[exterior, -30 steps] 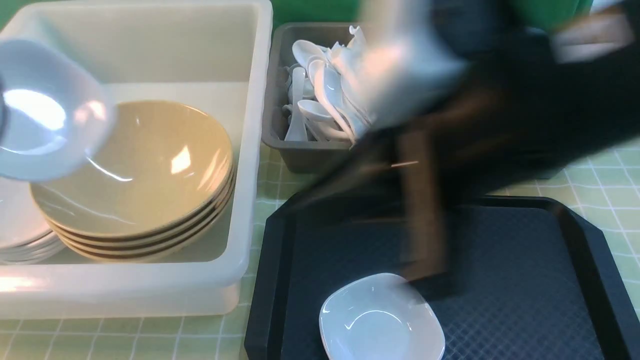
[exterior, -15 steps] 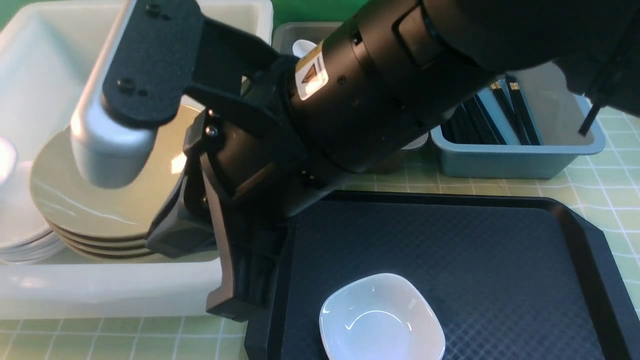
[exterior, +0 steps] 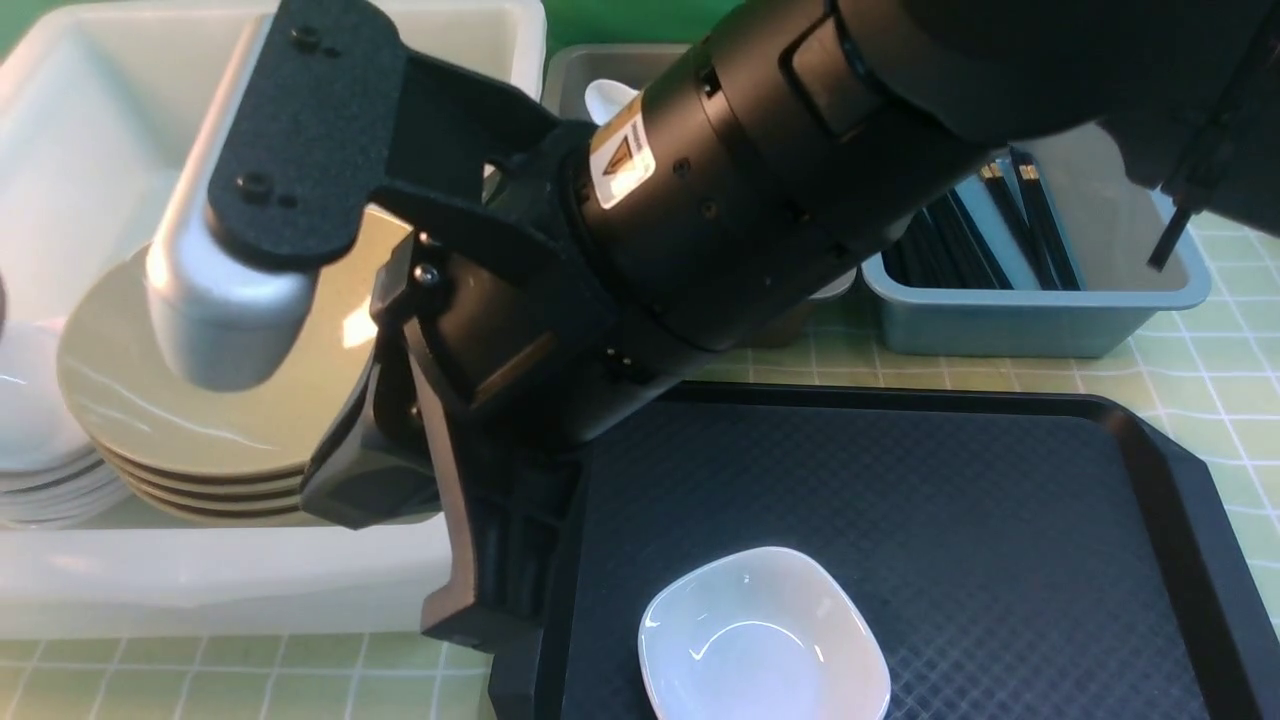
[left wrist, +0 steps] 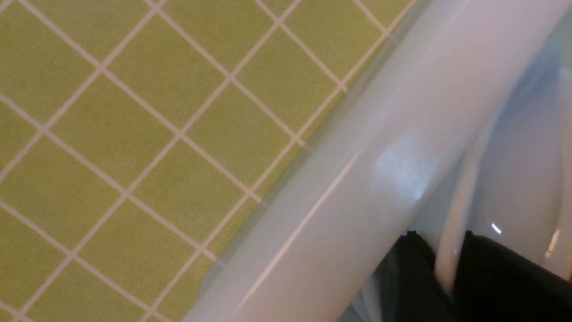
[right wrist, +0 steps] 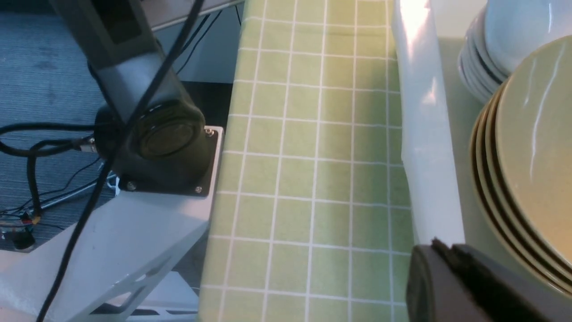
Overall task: On green table put chopsticks spoon bowls plates into blue grey white boxes.
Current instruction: 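Place the white bowl into the white bin with the other dishes with the left gripper, then grasp the small white bowl on the black tray by its rim with the left gripper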
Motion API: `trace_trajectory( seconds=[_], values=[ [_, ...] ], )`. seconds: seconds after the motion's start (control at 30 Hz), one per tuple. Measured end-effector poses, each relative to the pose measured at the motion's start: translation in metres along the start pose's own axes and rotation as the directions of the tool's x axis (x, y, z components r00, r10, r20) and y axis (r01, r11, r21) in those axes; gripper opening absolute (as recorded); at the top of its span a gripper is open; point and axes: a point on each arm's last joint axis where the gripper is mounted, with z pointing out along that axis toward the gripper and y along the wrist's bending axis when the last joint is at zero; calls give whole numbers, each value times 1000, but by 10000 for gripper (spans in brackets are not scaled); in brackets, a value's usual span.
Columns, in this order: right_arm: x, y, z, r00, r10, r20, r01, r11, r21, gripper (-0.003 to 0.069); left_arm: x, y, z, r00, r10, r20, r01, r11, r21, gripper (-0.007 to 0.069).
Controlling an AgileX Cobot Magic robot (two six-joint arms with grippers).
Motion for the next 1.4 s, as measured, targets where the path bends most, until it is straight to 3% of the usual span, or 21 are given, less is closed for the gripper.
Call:
trace_trajectory(
  seconds=[0.07, 0.1, 0.27, 0.37, 0.47, 0.6, 0.7, 0.77, 0.8, 0.83, 0.9, 0.93, 0.97, 1.0, 1.03, 1.1, 1.13, 1.23, 1.27, 1.33, 1.4],
  values=[
    [0, 0, 0, 1000, 0, 0, 0, 1000, 0, 47, 2, -6, 5, 1000, 19, -15, -19, 999, -37, 258],
    [0, 0, 0, 1000, 0, 0, 0, 1000, 0, 47, 2, -6, 5, 1000, 17, -14, -17, 999, -41, 267],
    [3, -4, -3, 999, 30, -10, -30, 1000, 2, 47, 7, -14, 3, 999, 2, -34, -7, 990, -137, 540],
    [6, -11, -13, 998, 67, -13, -67, 998, 20, 47, 12, -16, -3, 999, -6, -47, -3, 981, -192, 643],
    [12, -19, -36, 995, 102, -22, -100, 994, 46, 47, 18, -14, -19, 999, -23, -45, 10, 965, -264, 664],
    [24, -27, -67, 985, 161, -58, -157, 985, 69, 47, 27, -17, -50, 1000, -15, 6, 16, 964, -264, 664],
    [37, -33, -93, 976, 208, -68, -199, 973, 117, 47, 43, -44, -81, 991, 107, 79, -95, 985, -146, 664],
    [49, -30, -107, 969, 238, -68, -226, 962, 151, 47, 61, -77, -106, 946, 279, 167, -282, 959, -10, 660],
    [55, -27, -113, 965, 253, -68, -239, 957, 164, 47, 73, -93, -116, 910, 360, 205, -379, 924, 60, 653],
    [65, -22, -117, 959, 276, -69, -261, 949, 178, 48, 93, -114, -126, 859, 451, 240, -494, 855, 160, 640],
    [75, -11, -121, 955, 289, -66, -273, 944, 186, 50, 115, -135, -132, 792, 551, 263, -608, 748, 265, 616],
    [76, -10, -122, 955, 291, -63, -275, 943, 188, 51, 119, -138, -133, 776, 569, 272, -629, 727, 275, 612],
    [87, 3, -124, 952, 301, -56, -286, 939, 192, 54, 140, -154, -134, 718, 639, 277, -694, 620, 367, 587],
    [95, 10, -125, 950, 306, -55, -291, 937, 193, 55, 153, -163, -132, 678, 681, 276, -723, 554, 412, 571],
    [97, 12, -125, 949, 309, -57, -293, 936, 193, 55, 156, -165, -131, 668, 691, 277, -730, 536, 425, 566],
    [119, 33, -127, 945, 322, -57, -305, 931, 200, 56, 182, -186, -118, 556, 790, 258, -779, 387, 493, 532],
    [124, 38, -127, 944, 325, -59, -307, 930, 200, 57, 190, -195, -112, 510, 823, 248, -792, 337, 510, 519],
    [139, 56, -132, 944, 324, -58, -307, 930, 202, 59, 210, -219, -90, 371, 903, 215, -814, 205, 543, 519],
    [140, 58, -132, 945, 323, -58, -306, 931, 202, 59, 211, -220, -89, 355, 910, 215, -817, 190, 545, 519],
    [146, 68, -137, 948, 314, -47, -299, 932, 206, 64, 226, -247, -67, 202, 964, 172, -820, 71, 569, 519],
    [148, 73, -140, 951, 306, -37, -292, 933, 208, 68, 233, -265, -54, 109, 983, 151, -823, 3, 569, 519]
  ],
)
